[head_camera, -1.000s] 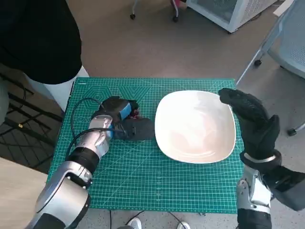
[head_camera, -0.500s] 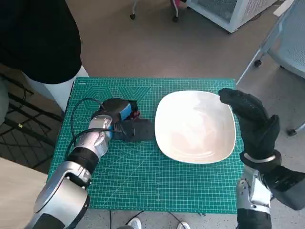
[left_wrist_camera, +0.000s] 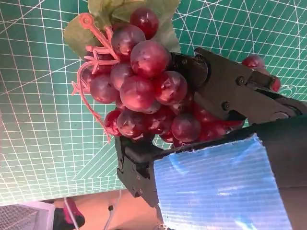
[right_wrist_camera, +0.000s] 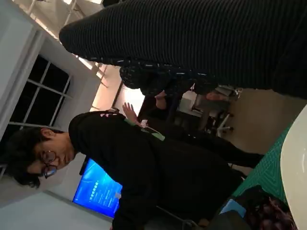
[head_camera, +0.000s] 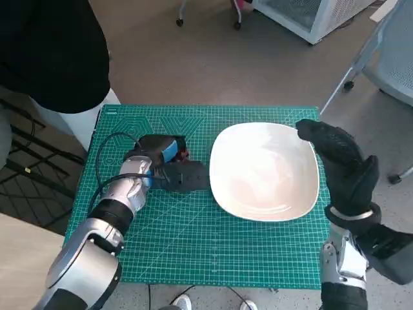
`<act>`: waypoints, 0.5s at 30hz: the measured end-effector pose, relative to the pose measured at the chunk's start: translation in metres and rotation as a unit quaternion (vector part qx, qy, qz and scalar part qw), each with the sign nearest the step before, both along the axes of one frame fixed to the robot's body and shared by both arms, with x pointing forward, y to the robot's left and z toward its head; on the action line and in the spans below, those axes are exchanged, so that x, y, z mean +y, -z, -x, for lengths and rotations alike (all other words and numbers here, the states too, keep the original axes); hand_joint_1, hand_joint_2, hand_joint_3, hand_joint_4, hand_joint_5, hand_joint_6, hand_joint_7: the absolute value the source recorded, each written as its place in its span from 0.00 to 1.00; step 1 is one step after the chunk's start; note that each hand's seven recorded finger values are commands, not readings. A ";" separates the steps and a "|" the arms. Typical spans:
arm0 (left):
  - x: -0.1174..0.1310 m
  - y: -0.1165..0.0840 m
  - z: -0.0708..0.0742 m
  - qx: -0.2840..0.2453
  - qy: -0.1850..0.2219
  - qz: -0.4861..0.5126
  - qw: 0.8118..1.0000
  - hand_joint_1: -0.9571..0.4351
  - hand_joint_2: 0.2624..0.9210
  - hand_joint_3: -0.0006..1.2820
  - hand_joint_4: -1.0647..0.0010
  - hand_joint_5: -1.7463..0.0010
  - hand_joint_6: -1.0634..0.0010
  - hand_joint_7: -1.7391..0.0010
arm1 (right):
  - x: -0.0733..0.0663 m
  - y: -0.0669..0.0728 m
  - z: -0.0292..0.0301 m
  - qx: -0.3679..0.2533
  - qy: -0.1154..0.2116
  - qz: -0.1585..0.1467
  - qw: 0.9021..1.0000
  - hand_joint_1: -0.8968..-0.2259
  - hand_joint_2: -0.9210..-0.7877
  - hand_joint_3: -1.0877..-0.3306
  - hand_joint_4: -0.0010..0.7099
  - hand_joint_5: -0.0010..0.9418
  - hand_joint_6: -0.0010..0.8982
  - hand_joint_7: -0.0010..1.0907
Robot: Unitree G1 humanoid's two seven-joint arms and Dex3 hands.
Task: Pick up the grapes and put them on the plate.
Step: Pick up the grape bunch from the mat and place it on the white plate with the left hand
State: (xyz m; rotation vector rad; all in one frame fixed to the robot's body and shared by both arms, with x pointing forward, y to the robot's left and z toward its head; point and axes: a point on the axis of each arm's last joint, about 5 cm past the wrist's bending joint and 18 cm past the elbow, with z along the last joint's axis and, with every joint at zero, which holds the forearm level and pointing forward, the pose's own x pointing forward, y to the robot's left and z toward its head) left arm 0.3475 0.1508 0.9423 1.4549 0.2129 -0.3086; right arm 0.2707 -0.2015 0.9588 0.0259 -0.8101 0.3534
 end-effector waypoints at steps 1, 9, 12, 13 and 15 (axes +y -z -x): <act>0.000 0.000 0.000 0.000 0.000 0.001 1.000 0.69 1.00 0.15 0.47 0.21 0.55 0.29 | 0.000 0.000 0.0000 0.000 0.000 0.000 1.000 0.61 0.00 0.70 0.29 0.00 0.01 0.37; 0.001 0.000 0.000 0.001 -0.001 0.003 1.000 0.69 1.00 0.15 0.47 0.23 0.55 0.27 | 0.000 -0.001 -0.0006 -0.001 0.000 0.000 1.000 0.61 0.00 0.69 0.29 0.00 0.01 0.37; 0.001 0.000 0.000 0.002 -0.003 0.004 1.000 0.69 1.00 0.16 0.47 0.24 0.57 0.25 | 0.000 -0.001 -0.0011 -0.003 0.000 0.000 1.000 0.61 0.00 0.69 0.29 0.00 0.01 0.37; 0.001 -0.001 0.000 0.003 -0.003 0.005 1.000 0.69 1.00 0.16 0.48 0.24 0.58 0.24 | 0.001 -0.002 -0.0013 -0.003 0.000 0.000 1.000 0.61 0.00 0.69 0.29 0.00 0.01 0.37; 0.002 -0.002 -0.001 0.003 -0.004 0.005 1.000 0.69 1.00 0.16 0.49 0.25 0.58 0.22 | 0.001 -0.002 -0.0015 -0.004 0.000 -0.001 1.000 0.61 0.00 0.69 0.29 0.00 0.01 0.37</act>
